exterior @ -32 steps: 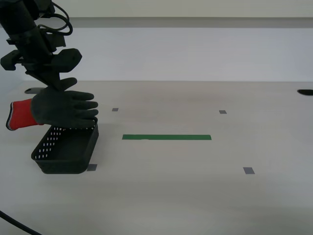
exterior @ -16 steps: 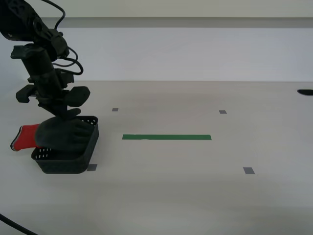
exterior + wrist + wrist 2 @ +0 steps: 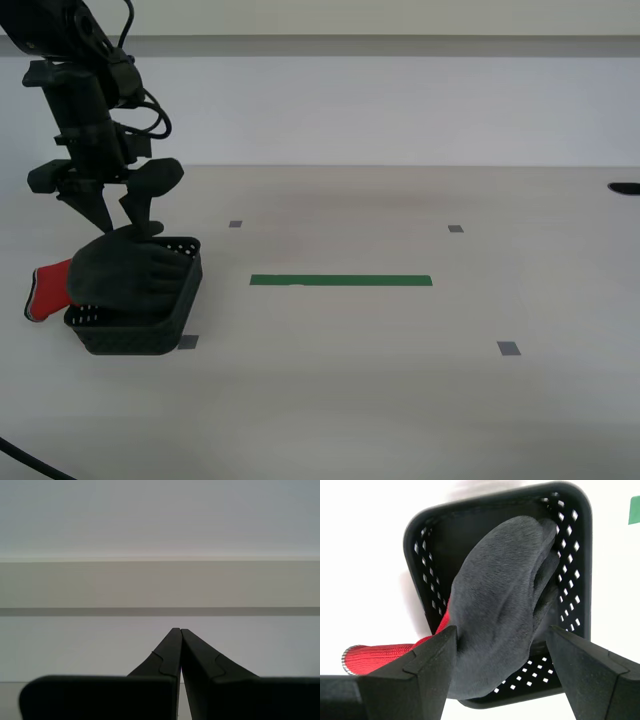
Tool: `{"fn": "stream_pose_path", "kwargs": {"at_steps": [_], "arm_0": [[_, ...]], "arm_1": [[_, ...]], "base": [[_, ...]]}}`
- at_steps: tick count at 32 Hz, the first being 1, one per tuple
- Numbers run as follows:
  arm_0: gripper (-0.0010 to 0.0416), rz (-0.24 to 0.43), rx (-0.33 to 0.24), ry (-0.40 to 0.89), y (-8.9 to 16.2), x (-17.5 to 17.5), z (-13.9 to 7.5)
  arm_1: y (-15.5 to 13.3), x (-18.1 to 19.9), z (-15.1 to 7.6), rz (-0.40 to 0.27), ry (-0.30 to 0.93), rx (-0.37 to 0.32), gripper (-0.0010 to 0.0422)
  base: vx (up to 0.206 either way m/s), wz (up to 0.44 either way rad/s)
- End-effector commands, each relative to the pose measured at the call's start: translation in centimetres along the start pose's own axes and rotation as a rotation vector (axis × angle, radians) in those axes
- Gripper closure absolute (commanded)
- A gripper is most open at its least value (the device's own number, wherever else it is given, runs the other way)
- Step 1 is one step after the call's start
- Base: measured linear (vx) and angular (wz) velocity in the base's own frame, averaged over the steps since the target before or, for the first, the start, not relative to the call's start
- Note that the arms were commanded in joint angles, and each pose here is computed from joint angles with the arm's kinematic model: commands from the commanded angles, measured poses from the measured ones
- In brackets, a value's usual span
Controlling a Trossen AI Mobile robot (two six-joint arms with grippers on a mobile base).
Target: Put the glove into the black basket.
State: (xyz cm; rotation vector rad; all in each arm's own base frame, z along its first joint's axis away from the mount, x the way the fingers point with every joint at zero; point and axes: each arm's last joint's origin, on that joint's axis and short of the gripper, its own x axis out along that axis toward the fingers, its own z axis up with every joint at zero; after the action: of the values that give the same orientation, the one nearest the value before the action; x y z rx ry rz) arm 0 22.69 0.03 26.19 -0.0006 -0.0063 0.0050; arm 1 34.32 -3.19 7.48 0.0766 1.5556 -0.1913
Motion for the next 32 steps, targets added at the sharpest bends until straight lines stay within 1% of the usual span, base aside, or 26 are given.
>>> {"fn": "stream_pose_path", "kwargs": {"at_steps": [1,3,6,7,9,10,11,12,13,14,15,17,18,32], "arm_0": [[0.0405,-0.001,0.000,-0.005,0.0,0.0,0.1],[0.0405,0.000,0.000,-0.005,0.0,0.0,0.1],[0.0405,0.000,0.000,-0.005,0.0,0.0,0.1],[0.0405,-0.001,0.000,-0.004,0.0,0.0,0.1],[0.0405,0.000,0.000,-0.005,0.0,0.0,0.1],[0.0405,0.000,0.000,-0.003,0.0,0.0,0.0],[0.0405,0.000,0.000,-0.002,0.0,0.0,0.0],[0.0405,0.000,0.000,0.000,0.0,0.0,0.0],[0.0405,0.000,0.000,0.000,0.0,0.0,0.0],[0.0405,0.000,0.000,0.001,0.0,0.0,0.0],[0.0405,-0.001,0.000,0.000,0.0,0.0,0.0],[0.0405,0.000,0.000,0.001,0.0,0.0,0.0],[0.0405,0.000,0.000,0.001,0.0,0.0,0.0],[0.0405,-0.001,0.000,0.002,0.0,0.0,0.0]], "arm_1": [[-0.1,-1.1,0.4,-0.005,0.033,-0.005,0.0171],[-0.1,-2.4,0.8,-0.006,0.042,-0.013,0.0187],[-0.3,-4.1,1.0,-0.004,0.021,-0.019,0.0220],[-0.4,-5.4,0.8,-0.002,-0.003,-0.017,0.0252],[-0.4,-6.1,0.7,-0.001,-0.022,-0.015,0.0276],[-0.5,-7.1,0.6,0.001,-0.053,-0.012,0.0319],[-0.6,-7.7,0.6,0.003,-0.071,-0.011,0.0351],[-0.6,-8.0,0.6,0.003,-0.079,-0.010,0.0370],[-0.6,-8.4,0.5,0.004,-0.094,-0.009,0.0405],[-0.7,-8.8,0.4,0.005,-0.104,-0.009,0.0415],[-0.7,-9.1,0.3,0.005,-0.109,-0.009,0.0406],[-0.7,-9.1,0.3,0.005,-0.107,-0.010,0.0416],[-0.7,-9.1,0.3,0.005,-0.107,-0.012,0.0411],[-0.6,-9.1,0.4,0.006,-0.121,-0.016,0.0412]], "base": [[0.000,0.000],[0.000,0.000],[0.000,0.000],[0.000,0.000],[0.000,0.000],[0.000,0.000],[0.000,0.000],[0.000,0.000],[0.000,0.000],[0.000,0.000],[0.000,0.000],[0.000,0.000],[0.000,0.000],[0.000,0.000]]}}
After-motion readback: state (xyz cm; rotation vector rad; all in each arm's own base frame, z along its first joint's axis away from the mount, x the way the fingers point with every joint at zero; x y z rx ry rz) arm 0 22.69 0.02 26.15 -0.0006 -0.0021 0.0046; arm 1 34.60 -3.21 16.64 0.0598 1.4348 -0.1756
